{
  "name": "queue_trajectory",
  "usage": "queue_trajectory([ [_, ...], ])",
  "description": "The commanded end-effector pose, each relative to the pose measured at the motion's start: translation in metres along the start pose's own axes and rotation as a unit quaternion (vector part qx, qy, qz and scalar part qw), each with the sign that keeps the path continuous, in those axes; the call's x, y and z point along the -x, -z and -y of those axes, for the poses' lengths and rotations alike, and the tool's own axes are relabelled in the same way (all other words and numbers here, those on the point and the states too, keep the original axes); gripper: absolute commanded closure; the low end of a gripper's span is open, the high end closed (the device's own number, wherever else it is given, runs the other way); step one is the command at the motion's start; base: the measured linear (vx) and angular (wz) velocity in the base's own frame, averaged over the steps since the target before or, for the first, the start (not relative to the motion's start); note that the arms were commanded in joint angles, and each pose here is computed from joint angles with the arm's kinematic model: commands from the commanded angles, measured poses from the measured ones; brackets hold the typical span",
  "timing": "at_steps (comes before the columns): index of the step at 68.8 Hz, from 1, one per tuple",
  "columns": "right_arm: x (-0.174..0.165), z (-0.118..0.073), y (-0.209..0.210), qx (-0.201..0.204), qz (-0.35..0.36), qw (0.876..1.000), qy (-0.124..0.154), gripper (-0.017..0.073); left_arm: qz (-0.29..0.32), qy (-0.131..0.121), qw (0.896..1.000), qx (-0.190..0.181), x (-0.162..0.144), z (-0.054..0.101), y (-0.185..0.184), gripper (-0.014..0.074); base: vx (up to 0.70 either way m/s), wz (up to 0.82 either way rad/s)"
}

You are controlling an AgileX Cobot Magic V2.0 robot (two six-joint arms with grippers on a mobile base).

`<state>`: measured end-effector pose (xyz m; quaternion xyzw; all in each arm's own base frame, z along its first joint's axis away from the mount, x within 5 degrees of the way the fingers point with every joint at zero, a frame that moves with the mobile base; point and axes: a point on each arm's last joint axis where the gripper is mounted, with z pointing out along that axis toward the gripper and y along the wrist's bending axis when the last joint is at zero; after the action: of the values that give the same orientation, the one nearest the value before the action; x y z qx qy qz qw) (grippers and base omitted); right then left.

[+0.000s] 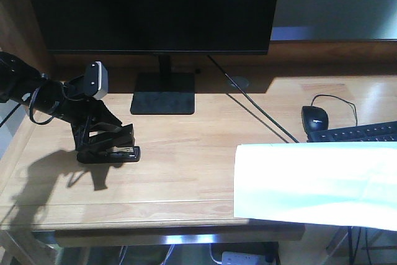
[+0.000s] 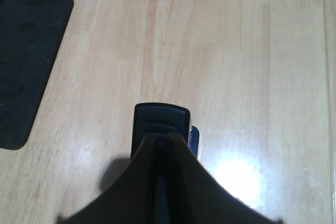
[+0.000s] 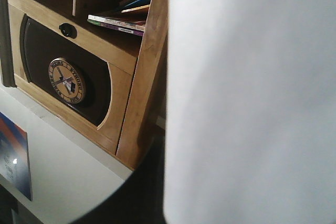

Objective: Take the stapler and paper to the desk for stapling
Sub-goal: 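Swing the right gripper with the paper over the desk beside the stapler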

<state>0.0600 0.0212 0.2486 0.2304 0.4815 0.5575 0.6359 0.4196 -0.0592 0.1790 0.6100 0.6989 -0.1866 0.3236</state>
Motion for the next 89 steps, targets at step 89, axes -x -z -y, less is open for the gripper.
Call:
queue_trajectory([
  [89,0.0032,-0.0124,-0.0038,0.037,0.003,0.999,0.004,0.0561,0.002,-0.022,0.999,0.030,0.0220,-0.0031,0.0224,0.0600,0.00,0.00],
])
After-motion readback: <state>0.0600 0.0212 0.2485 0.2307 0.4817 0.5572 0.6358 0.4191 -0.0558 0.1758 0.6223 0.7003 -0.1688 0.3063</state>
